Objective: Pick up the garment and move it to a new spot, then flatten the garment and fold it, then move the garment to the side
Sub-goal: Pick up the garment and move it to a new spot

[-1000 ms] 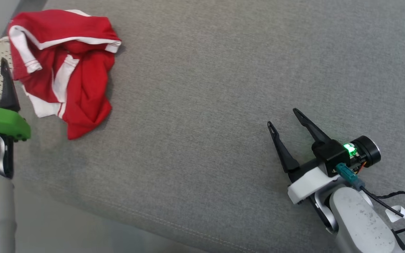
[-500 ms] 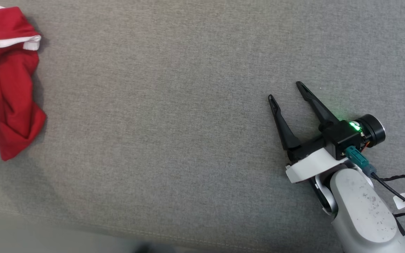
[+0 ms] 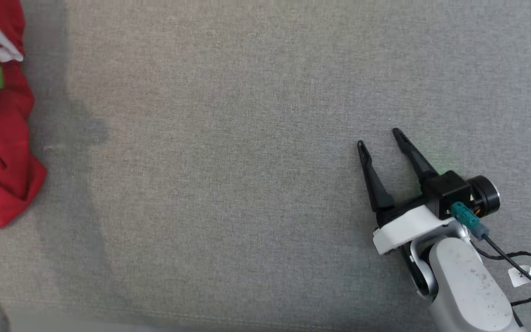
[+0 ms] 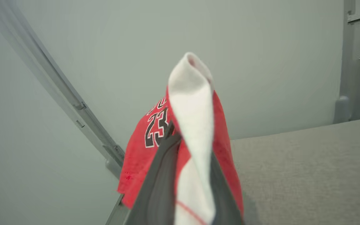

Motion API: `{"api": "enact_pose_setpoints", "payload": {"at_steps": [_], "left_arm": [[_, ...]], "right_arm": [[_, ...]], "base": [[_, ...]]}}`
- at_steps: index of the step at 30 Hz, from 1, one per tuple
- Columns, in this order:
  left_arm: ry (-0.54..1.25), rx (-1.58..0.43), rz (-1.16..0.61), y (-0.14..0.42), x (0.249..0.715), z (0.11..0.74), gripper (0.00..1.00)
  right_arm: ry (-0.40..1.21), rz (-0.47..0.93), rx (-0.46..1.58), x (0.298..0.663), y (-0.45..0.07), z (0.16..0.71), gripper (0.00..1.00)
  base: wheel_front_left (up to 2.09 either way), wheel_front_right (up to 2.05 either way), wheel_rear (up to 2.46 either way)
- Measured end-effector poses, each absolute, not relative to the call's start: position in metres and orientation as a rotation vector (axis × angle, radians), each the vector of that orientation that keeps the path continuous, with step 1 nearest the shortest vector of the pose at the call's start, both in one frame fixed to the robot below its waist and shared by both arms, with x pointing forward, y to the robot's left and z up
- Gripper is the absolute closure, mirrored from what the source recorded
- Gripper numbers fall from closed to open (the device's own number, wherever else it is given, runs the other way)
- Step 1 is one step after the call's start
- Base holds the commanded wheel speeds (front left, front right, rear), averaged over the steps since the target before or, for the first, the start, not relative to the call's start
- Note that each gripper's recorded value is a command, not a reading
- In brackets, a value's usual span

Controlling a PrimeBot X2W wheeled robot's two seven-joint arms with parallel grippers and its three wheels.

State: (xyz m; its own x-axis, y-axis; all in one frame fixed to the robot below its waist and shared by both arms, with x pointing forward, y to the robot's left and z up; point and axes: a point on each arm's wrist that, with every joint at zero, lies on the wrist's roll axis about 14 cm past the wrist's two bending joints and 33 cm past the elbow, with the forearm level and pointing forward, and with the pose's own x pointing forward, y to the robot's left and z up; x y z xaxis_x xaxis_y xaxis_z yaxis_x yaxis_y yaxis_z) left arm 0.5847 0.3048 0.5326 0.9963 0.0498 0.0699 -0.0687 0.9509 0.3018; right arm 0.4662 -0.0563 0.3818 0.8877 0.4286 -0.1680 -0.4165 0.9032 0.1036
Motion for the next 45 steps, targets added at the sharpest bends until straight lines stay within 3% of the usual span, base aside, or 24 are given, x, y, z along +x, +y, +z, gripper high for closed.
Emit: {"api": "enact_pose_setpoints", "payload": {"at_steps": [5, 10, 15, 20, 21, 22, 23, 33, 45], "left_arm": [[-0.275, 0.249, -0.145, 0.205, 0.587, 0.597, 1.00], [-0.375, 0.104, -0.356, 0.102, 0.565, 0.619, 1.00], [-0.328, -0.074, -0.538, 0.019, 0.530, 0.598, 1.00], [-0.193, -0.159, -0.617, -0.021, 0.499, 0.553, 1.00], [-0.155, -0.171, -0.632, -0.028, 0.492, 0.541, 0.70], [-0.111, -0.175, -0.637, -0.032, 0.485, 0.526, 0.14], [-0.073, -0.171, -0.637, -0.034, 0.479, 0.513, 0.00], [0.044, -0.093, -0.399, 0.040, 0.456, 0.465, 0.00], [0.043, -0.036, -0.054, 0.159, 0.381, 0.466, 0.00]], "right_arm": [[0.180, 0.398, 0.079, 0.451, -0.066, 0.398, 0.00], [0.171, 0.329, 0.080, 0.435, -0.090, 0.410, 0.00], [0.162, 0.234, 0.088, 0.417, -0.122, 0.421, 0.00], [0.143, 0.151, 0.080, 0.402, -0.151, 0.431, 0.00], [0.136, 0.136, 0.077, 0.400, -0.156, 0.434, 0.00], [0.130, 0.124, 0.076, 0.397, -0.160, 0.437, 0.00], [0.126, 0.113, 0.076, 0.395, -0.164, 0.439, 0.00], [0.061, 0.057, 0.072, 0.384, -0.182, 0.462, 0.00], [0.029, 0.142, 0.092, 0.362, -0.151, 0.473, 0.00]], "base": [[0.00, 0.00, 0.00], [0.00, 0.00, 0.00], [0.00, 0.00, 0.00], [0.00, 0.00, 0.00], [0.00, 0.00, 0.00], [0.00, 0.00, 0.00], [0.00, 0.00, 0.00], [0.00, 0.00, 0.00], [0.00, 0.00, 0.00]]}}
